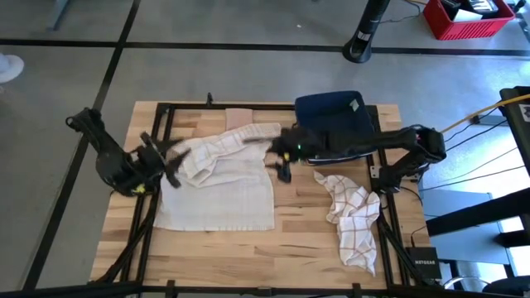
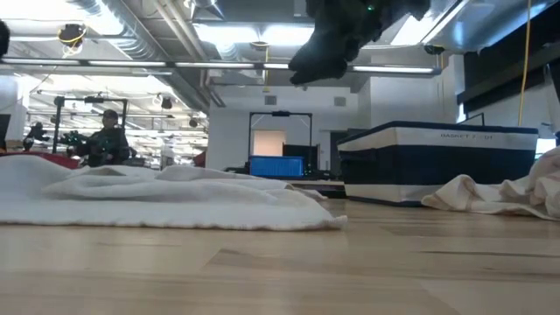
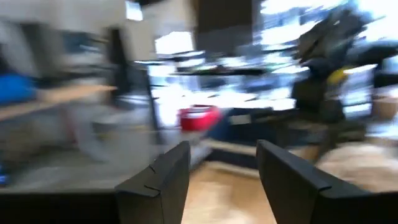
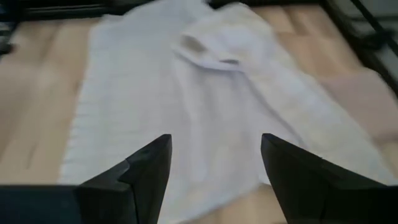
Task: Fold towel
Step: Fold the white patterned towel
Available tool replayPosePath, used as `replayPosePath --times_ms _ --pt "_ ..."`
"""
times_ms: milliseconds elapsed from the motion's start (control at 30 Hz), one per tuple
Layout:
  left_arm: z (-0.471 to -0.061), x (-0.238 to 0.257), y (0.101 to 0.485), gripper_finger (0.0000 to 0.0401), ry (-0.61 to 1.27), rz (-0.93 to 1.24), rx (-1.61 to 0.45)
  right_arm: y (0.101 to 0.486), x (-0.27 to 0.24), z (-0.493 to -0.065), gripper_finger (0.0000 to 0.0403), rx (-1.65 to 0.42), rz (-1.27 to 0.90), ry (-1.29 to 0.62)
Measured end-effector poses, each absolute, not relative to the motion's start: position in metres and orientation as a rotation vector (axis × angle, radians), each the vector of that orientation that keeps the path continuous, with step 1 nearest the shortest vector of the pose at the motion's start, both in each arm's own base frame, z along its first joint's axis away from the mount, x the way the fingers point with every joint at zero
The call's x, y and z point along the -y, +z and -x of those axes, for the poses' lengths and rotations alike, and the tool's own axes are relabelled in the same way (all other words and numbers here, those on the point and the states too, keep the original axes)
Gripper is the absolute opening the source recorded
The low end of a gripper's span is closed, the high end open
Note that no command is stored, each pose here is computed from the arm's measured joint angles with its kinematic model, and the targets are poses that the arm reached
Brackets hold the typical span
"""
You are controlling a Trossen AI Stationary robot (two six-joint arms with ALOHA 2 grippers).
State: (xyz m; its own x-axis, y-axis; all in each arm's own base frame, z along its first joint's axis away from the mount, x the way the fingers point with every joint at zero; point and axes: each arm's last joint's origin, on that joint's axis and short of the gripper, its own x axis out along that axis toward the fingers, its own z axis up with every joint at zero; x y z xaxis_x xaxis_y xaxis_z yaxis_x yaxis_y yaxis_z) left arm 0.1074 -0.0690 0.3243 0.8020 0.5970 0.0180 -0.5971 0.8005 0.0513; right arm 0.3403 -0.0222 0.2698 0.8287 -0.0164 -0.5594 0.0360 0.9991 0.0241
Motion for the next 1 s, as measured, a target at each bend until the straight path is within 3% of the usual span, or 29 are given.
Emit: replayPosePath --times_ms 133,267,600,767,1000 --pt "-0.118 0.085 0.313 0.0174 0.355 0.128 0.023 0.251 -0.004 -0.339 0.0248 -0.524 -0.003 0.046" --pt "-0.128 0.098 0.284 0.0174 0.223 0.232 -0.138 0.233 -0.025 -0.333 0.0248 -0.516 -0.027 0.096" --pt "-0.139 0.121 0.209 0.0174 0.211 0.413 -0.742 0.172 -0.080 -0.351 0.0248 -0.652 -0.101 0.168" --pt "-0.138 0.130 0.177 0.0173 0.304 0.487 -1.066 0.149 -0.090 -0.375 0.0248 -0.700 -0.078 0.143" --pt "-0.144 0.144 0.138 0.0159 0.419 0.459 -1.289 0.123 -0.088 -0.374 0.0248 -0.916 0.008 0.089"
